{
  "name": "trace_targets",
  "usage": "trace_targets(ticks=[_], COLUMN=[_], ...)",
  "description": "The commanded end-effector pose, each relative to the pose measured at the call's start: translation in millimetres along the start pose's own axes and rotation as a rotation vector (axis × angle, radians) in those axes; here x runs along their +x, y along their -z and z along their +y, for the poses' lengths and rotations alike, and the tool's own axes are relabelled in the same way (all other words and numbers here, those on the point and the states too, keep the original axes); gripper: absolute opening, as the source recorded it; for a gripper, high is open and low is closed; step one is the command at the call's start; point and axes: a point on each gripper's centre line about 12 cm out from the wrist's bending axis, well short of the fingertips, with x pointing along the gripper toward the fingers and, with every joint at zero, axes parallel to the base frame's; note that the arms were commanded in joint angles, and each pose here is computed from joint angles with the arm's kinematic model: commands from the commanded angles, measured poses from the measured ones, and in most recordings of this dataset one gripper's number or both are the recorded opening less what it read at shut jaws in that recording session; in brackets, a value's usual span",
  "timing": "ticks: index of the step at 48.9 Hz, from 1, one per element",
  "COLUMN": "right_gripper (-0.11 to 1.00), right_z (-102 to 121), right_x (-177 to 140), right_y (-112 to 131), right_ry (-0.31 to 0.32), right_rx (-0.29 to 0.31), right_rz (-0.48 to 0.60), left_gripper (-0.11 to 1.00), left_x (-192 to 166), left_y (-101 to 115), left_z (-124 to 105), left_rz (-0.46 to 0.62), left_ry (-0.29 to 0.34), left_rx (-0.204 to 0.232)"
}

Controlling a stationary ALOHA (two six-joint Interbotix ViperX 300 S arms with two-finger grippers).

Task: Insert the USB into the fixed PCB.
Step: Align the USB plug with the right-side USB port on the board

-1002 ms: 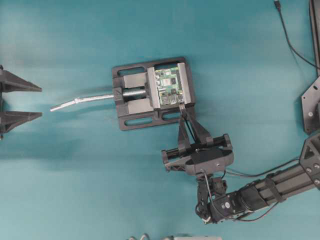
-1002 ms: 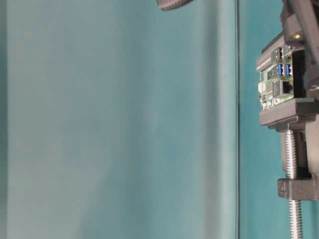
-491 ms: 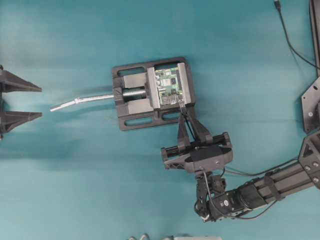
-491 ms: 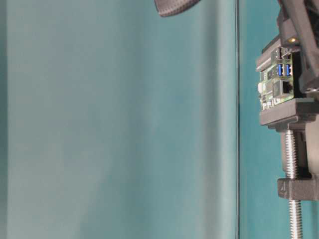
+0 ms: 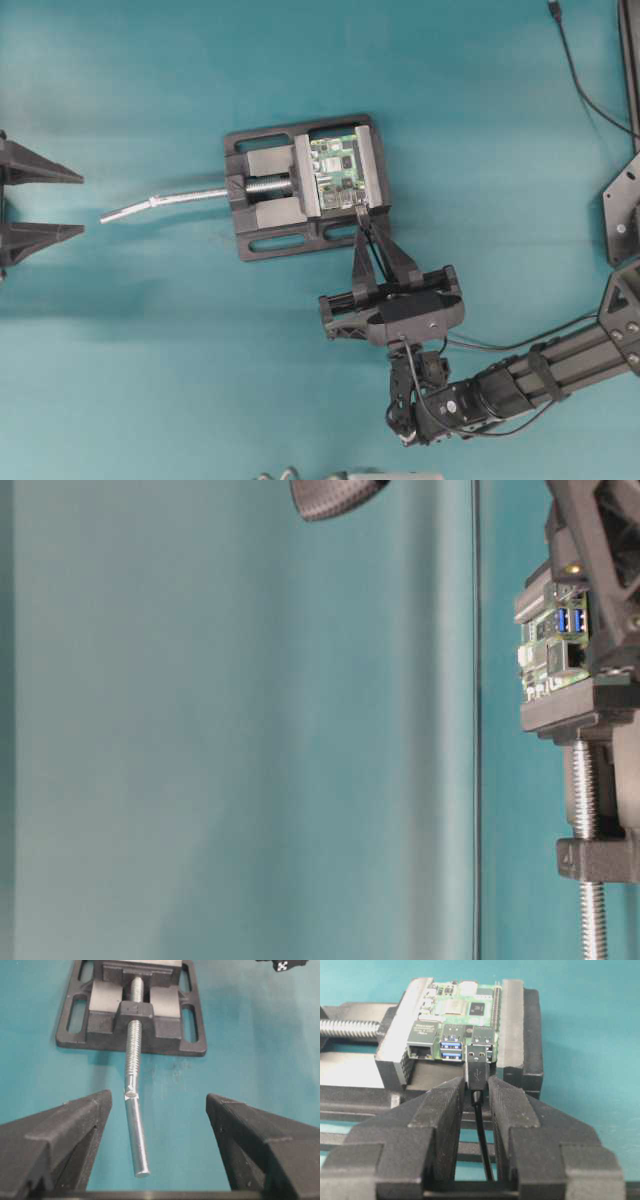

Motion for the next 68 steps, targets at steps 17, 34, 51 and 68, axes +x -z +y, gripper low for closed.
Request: trace_targets(ticks=[17,34,51,68], right_gripper=[0.21,0.21,0.21,0.21], right_z=[-0.2,2.2,2.6,4.0], right_x=[-2.4,-2.0,-0.7,4.8], right_y=[-18.5,-21.8,-22.4,-23.1], right_ry=[0.019,0.014,0.013,0.016], right_rx=[0.047,0.059,0.060,0.063], right_rz=[0.026,0.024,0.023,0.017], left_gripper=[0.92,0.92,0.92,0.92], left_x=[0.8,0.8,0.8,0.8], left_y=[-5.4,-5.2,-5.2,-5.2], left_z=[-0.4,-0.4,-0.4,-0.4], left_rz=[-0.015,-0.014,-0.014,-0.014], left_ry=[0.000,0.000,0.000,0.000], left_rx=[0.010,0.010,0.010,0.010])
